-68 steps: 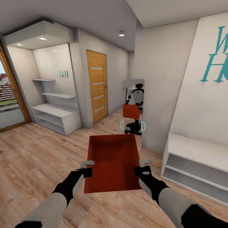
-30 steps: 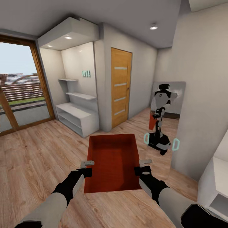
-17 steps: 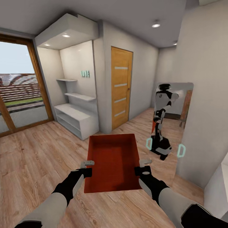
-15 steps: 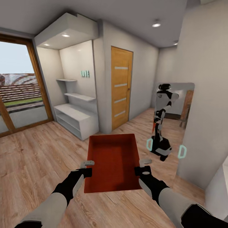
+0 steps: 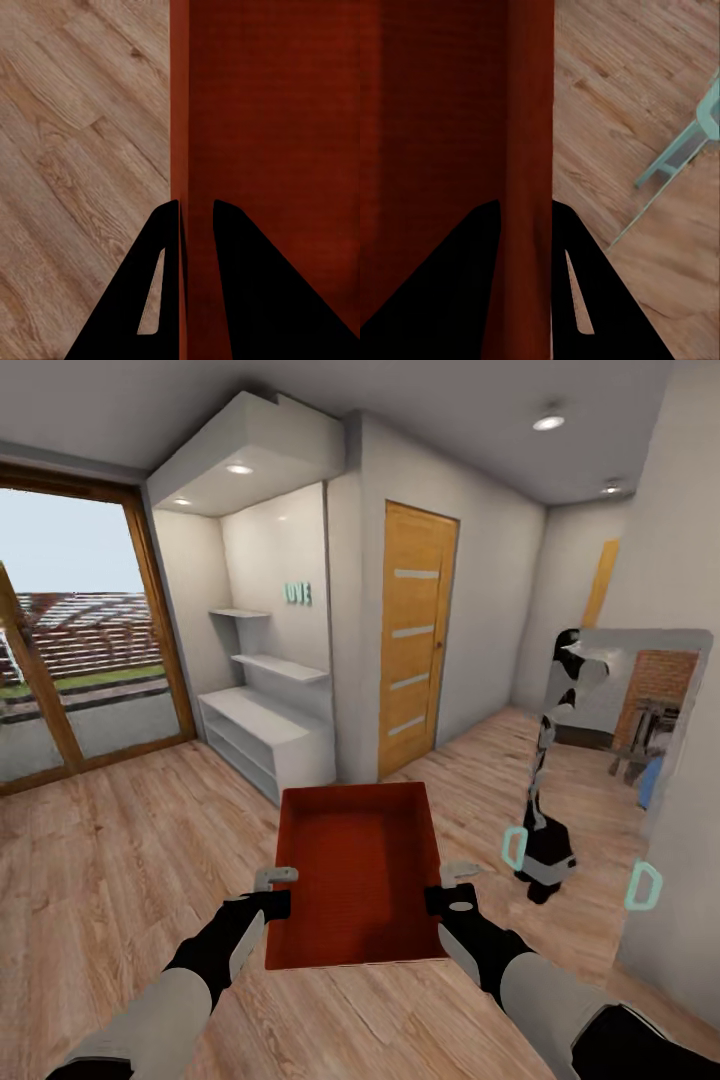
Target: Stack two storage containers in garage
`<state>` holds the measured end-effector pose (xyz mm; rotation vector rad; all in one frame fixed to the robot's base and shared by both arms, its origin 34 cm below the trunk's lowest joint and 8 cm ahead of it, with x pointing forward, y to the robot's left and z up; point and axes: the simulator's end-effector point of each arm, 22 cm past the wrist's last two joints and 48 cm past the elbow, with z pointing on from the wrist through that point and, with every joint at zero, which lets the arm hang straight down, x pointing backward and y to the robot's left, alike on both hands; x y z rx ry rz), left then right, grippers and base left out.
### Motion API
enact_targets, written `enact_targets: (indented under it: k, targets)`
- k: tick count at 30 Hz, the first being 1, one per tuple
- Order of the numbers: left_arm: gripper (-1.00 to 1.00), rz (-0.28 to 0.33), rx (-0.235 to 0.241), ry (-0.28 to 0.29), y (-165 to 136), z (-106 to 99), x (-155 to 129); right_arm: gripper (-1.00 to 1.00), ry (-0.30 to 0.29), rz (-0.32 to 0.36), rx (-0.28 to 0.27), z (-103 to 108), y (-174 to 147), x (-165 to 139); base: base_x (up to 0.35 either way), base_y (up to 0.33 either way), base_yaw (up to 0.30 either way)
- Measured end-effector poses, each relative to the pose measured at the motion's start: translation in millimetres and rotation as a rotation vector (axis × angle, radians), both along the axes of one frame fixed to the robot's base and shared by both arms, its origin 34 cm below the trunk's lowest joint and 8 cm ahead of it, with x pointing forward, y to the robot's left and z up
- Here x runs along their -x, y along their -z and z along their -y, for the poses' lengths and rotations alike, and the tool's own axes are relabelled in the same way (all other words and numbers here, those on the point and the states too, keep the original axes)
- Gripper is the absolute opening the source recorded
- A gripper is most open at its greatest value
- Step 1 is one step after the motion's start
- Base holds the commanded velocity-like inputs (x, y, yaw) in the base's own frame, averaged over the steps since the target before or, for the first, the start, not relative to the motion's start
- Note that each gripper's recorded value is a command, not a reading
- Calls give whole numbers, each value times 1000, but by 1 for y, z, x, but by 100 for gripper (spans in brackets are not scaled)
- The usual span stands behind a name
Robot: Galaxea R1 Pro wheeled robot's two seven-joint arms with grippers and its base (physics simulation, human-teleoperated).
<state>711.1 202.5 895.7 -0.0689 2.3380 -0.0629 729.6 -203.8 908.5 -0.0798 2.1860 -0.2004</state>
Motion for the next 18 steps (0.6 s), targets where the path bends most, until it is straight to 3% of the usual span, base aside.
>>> enact_targets:
  k: [9, 18]
  targets:
    - [-100, 0, 0, 1, 0, 0, 0, -100, 0, 0, 0, 0, 0, 0, 323, 0, 233]
    - [-100, -3, -1, 2, 1, 1, 1, -100, 1, -2, 0, 1, 2, 1, 323, 0, 28]
